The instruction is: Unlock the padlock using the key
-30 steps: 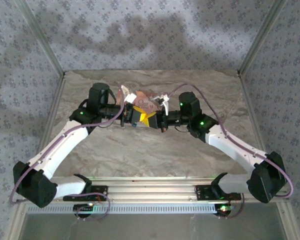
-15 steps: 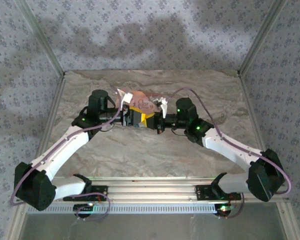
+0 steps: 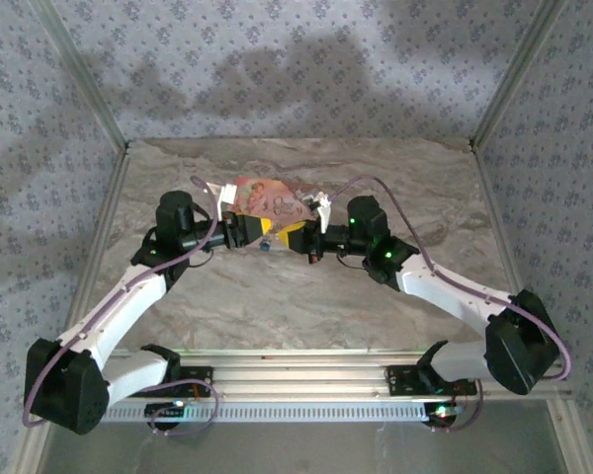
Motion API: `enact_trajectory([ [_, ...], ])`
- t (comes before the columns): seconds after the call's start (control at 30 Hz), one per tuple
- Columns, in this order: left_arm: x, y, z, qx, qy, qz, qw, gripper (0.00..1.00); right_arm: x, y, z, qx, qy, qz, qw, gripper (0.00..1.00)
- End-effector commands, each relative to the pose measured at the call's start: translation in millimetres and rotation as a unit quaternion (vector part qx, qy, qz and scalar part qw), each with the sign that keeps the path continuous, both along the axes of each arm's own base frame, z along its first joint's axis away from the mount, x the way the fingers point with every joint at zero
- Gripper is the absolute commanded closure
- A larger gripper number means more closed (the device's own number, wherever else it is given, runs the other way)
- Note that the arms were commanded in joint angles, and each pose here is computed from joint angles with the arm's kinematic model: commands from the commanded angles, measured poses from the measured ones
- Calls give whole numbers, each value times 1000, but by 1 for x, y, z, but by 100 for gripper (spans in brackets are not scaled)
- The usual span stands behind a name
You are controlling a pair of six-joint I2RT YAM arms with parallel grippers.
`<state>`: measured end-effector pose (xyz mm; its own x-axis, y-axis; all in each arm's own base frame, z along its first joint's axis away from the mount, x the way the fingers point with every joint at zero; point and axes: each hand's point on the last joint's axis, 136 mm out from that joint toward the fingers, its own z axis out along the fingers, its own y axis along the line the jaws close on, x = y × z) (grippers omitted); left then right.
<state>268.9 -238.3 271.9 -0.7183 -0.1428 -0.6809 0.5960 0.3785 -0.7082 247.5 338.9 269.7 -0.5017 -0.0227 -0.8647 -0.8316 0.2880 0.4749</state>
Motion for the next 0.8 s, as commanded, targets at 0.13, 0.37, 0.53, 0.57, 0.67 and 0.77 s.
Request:
enact_trajectory([
  [0.13,-18,-7,30,-47,-43,-42,997,52,1,5,3,12,-12,7,1000,100],
  [0.37,-18,-8,24,-39,-41,-42,998,57,-1,5,5,13,-13,10,1000,100],
  [0.53,-18,-11,26,-45,-43,-46,997,57,-2,6,4,13,-12,14,1000,100],
  [0.57,-18,-12,27,-46,-44,-47,997,57,-3,6,5,13,-12,15,1000,100],
  [0.67,-17,-15,28,-48,-45,-50,997,57,-4,8,4,13,-11,20,1000,100],
  [0.77,-15,-19,26,-51,-40,-56,996,57,-5,8,4,13,-10,22,1000,100],
])
